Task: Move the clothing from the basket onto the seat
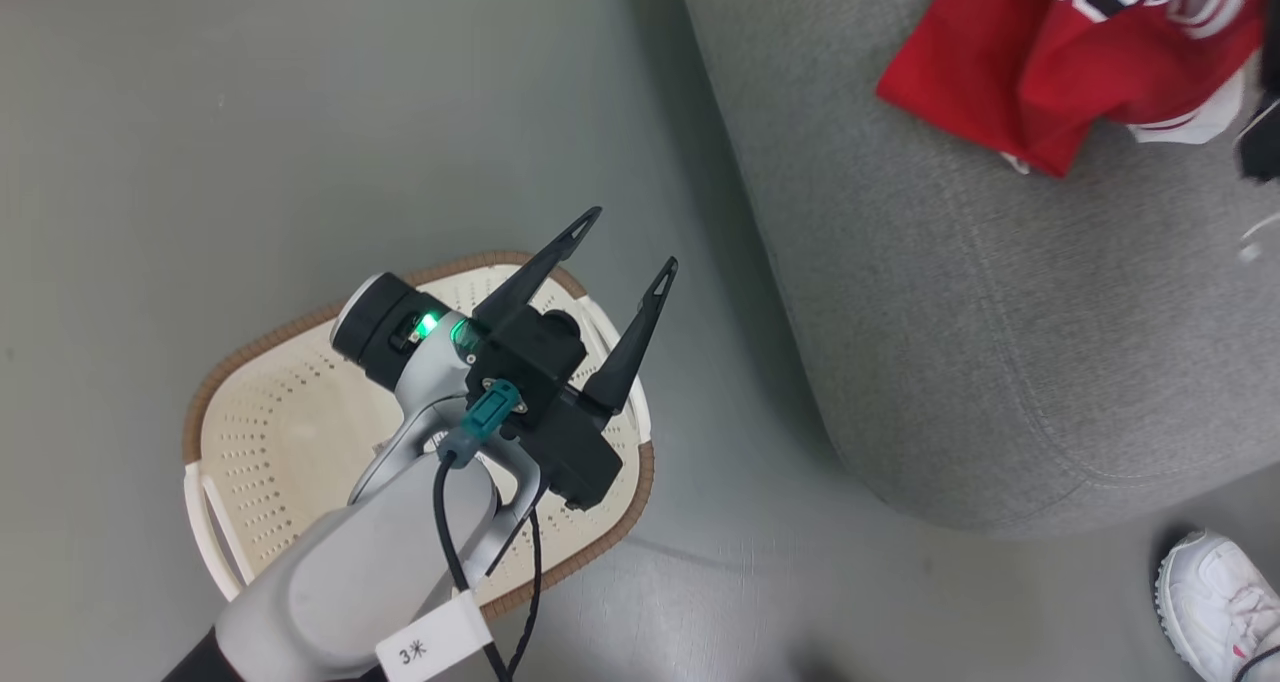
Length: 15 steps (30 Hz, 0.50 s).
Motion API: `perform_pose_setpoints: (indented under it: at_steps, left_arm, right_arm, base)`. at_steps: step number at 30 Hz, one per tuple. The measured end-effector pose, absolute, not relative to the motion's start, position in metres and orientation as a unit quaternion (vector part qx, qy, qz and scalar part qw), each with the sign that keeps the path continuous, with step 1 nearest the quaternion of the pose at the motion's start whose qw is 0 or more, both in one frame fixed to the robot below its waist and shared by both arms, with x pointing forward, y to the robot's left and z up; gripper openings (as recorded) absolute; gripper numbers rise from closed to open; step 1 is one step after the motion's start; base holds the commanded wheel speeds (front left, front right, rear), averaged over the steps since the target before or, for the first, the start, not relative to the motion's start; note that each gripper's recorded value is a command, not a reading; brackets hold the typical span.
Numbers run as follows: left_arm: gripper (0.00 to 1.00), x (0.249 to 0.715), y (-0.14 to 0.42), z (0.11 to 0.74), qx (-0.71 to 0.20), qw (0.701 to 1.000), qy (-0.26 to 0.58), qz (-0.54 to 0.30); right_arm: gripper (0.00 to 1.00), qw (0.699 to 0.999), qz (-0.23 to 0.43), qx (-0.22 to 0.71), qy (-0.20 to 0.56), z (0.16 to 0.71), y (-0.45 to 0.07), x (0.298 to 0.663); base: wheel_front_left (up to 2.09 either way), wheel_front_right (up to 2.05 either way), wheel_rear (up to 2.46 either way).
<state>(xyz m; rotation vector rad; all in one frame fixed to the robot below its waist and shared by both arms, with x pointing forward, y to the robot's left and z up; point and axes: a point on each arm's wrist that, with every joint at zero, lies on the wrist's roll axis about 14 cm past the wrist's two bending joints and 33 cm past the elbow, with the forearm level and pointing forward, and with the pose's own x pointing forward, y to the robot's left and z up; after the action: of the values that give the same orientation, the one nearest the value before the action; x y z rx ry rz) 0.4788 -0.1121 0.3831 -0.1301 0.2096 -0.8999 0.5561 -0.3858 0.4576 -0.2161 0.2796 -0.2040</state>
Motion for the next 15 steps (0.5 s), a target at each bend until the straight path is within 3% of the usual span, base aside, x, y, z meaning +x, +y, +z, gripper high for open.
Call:
perform_pose_setpoints:
  at_steps: [7, 15]
  left_arm:
    - [1.0, 0.479, -0.112, 0.411, -0.085, 0.902, 0.077, -0.416]
    - [1.0, 0.477, -0.102, 0.448, -0.108, 0.915, 0.054, -0.386]
  right_arm:
    - [1.0, 0.982, -0.081, -0.09, 0.145, 0.45, -0.364, 0.527]
    - [1.0, 0.991, -0.054, -0.081, 0.091, 0.488, -0.344, 0.518]
  base:
    - [0.0, 0.0, 0.0]
    - [0.0, 0.0, 0.0]
